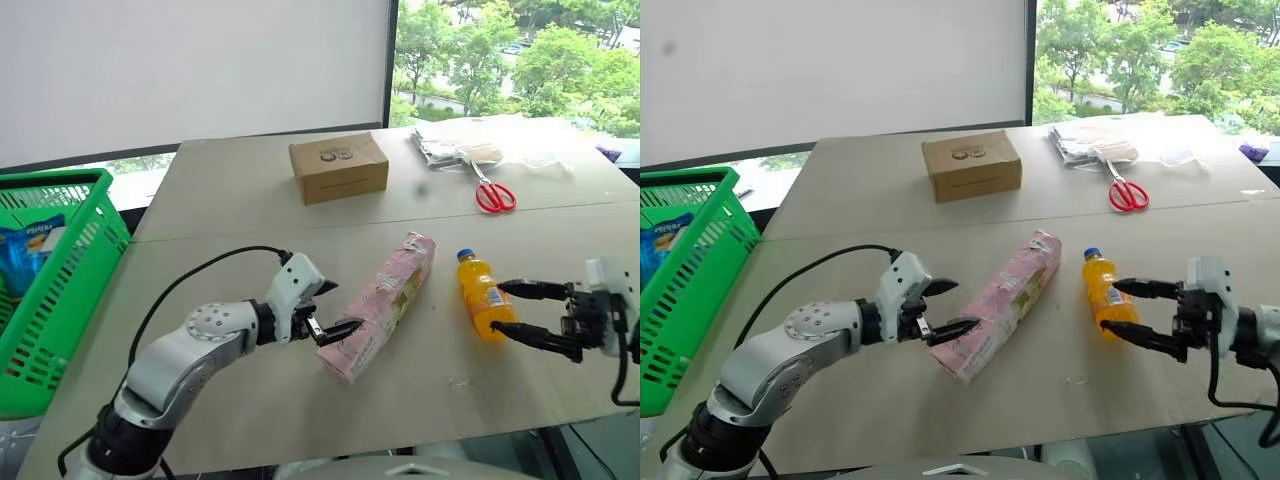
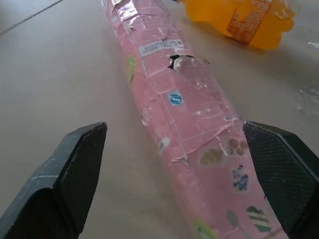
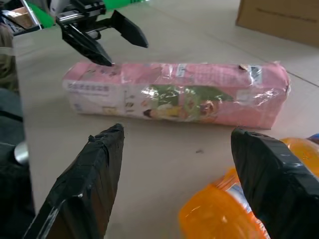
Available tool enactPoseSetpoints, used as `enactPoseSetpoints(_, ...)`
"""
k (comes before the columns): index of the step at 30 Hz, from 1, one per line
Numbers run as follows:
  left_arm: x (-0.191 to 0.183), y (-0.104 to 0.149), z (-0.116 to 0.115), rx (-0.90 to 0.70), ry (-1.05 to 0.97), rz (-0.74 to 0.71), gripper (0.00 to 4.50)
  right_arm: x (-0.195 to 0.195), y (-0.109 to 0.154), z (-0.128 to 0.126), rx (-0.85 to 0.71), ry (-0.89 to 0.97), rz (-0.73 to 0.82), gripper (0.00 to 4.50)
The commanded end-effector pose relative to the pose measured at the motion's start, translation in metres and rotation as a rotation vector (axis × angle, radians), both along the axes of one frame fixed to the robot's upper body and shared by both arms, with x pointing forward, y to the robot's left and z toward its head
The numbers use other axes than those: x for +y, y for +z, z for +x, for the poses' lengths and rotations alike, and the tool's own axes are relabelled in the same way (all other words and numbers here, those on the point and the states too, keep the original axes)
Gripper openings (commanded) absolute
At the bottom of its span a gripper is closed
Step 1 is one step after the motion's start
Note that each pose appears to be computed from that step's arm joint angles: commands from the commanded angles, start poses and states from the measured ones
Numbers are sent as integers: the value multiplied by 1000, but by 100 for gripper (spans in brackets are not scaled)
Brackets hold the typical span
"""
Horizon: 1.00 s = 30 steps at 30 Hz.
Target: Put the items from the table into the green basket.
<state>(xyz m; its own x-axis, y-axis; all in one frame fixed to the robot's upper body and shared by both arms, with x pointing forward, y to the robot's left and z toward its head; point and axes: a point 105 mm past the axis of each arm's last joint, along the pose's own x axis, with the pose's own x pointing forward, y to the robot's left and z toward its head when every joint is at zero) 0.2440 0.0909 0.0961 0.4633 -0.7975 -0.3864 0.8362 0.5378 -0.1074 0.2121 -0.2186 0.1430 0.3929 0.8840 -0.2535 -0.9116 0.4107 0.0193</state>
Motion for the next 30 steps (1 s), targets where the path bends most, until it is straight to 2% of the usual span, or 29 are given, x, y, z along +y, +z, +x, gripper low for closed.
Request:
enactPoseSetpoints(1, -4, 1, -2, 45, -14, -10, 450, -6, 16, -8, -42, 29, -32, 362)
enactPoseSetpoints(6, 6, -20, 0, 111, 37, 95, 450, -9, 23, -12, -61, 32, -9, 362)
enactPoseSetpoints(9, 5, -20, 5, 125, 72, 72, 372, -11, 24, -11, -62, 32, -10, 365)
enactPoseSetpoints(14, 2, -20, 2, 140, 72, 60, 123, -8, 35, -8, -92, 32, 70, 365)
enactPoseSetpoints(16, 2, -21, 2, 141, 76, 59, 33, -5, 37, -6, -94, 41, 84, 365)
enactPoseSetpoints(17, 2, -21, 2, 141, 79, 59, 3, -5, 38, -5, -94, 43, 88, 365)
enactPoseSetpoints(20, 5, -17, 6, 113, 104, 49, 3, -3, 38, -3, -95, 56, 92, 365)
enactPoseSetpoints(25, 19, 7, 31, -4, 235, -32, 3, 7, 49, 3, -118, 79, 162, 365)
enactPoseSetpoints(29, 60, 40, 64, -168, 442, -18, 3, 20, 66, 16, -173, 95, 242, 365)
enactPoseSetpoints(30, 78, 54, 75, -223, 522, -21, 3, 24, 69, 25, -194, 74, 239, 365)
